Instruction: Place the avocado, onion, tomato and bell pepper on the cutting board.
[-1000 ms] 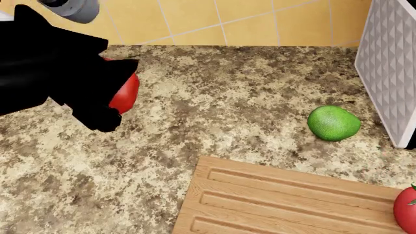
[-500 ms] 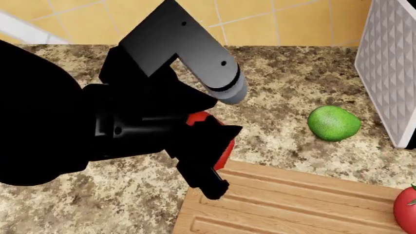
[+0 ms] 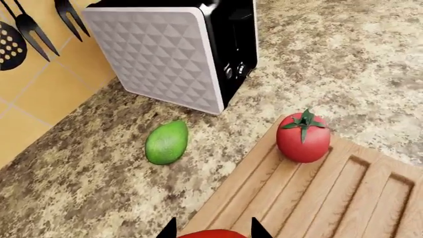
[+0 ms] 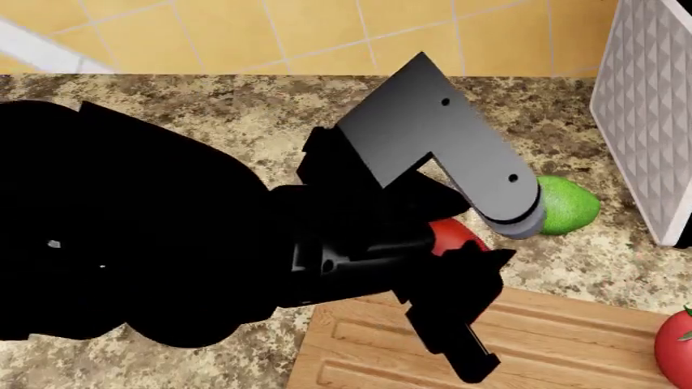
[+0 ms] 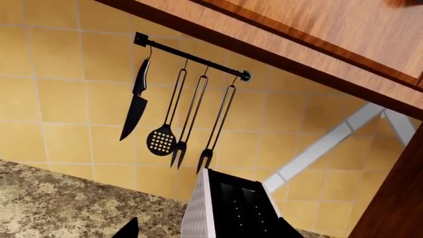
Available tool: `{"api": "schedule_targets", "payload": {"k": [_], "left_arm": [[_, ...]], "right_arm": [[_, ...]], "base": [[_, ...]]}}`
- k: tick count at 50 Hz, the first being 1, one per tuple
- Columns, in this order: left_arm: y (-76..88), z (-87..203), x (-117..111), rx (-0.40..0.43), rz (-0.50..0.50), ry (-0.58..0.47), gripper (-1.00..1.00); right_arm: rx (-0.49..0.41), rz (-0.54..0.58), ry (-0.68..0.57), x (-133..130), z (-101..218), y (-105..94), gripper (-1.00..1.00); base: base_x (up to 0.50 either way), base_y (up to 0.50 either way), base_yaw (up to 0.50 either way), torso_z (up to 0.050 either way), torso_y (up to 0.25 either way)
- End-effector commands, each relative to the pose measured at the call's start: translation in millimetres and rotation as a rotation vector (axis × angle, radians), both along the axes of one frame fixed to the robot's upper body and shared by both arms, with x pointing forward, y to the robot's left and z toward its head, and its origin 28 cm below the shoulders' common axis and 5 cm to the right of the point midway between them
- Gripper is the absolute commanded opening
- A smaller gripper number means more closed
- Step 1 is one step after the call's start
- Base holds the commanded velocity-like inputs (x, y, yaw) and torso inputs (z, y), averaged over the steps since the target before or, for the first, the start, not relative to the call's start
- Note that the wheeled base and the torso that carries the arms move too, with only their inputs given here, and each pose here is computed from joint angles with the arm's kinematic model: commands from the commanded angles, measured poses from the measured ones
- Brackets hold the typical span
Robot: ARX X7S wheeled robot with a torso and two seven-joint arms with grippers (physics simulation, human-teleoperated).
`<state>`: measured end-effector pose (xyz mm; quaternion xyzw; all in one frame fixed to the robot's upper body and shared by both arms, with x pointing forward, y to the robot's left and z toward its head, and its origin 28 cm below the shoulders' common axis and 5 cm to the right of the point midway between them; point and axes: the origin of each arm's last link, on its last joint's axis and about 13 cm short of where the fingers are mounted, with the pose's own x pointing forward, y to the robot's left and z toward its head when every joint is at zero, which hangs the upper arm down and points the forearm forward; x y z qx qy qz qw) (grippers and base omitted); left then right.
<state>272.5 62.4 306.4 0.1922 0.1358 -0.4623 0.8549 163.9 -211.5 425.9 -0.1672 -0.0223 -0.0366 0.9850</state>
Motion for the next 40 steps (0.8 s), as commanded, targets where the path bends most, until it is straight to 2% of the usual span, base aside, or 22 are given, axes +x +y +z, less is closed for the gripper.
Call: {"api": "schedule_targets", "payload": {"k": [1, 12, 17, 30, 40], "left_arm": [[-19.2, -15.2, 3.9, -0.076, -0.057, -0.038, -1.0], [-31.5, -29.9, -5.2, -0.283, -0.114, -0.009, -1.0], [-35.9, -43.4, 3.1, -0.34, -0.099, -0.018, -1.0], [-45.8, -85.1, 23.6, -0.266, -0.046, 0.006, -1.0], [-54.2, -92.3, 8.3, -0.26, -0.089, 0.033, -1.0]], "right_arm": [[0.005, -0.002, -0.004, -0.6, -0.4, -1.0, 1.0], [0.008, -0.002, -0.011, -0.5, 3.2, -1.6, 1.0], [0.001, -0.004, -0.013, -4.0, 6.4, -0.6, 1.0], [0.01, -0.004, -0.01, -3.9, 1.1, -1.2, 1.0], [0.012, -0.01, -0.014, -6.5, 0.5, -2.5, 1.0]], "base": [[0.0, 0.0, 0.0, 0.0, 0.0], [0.0, 0.0, 0.0, 0.0, 0.001], [0.0, 0.0, 0.0, 0.0, 0.0], [0.0, 0.0, 0.0, 0.001, 0.0], [0.0, 0.0, 0.0, 0.0, 0.0]]}}
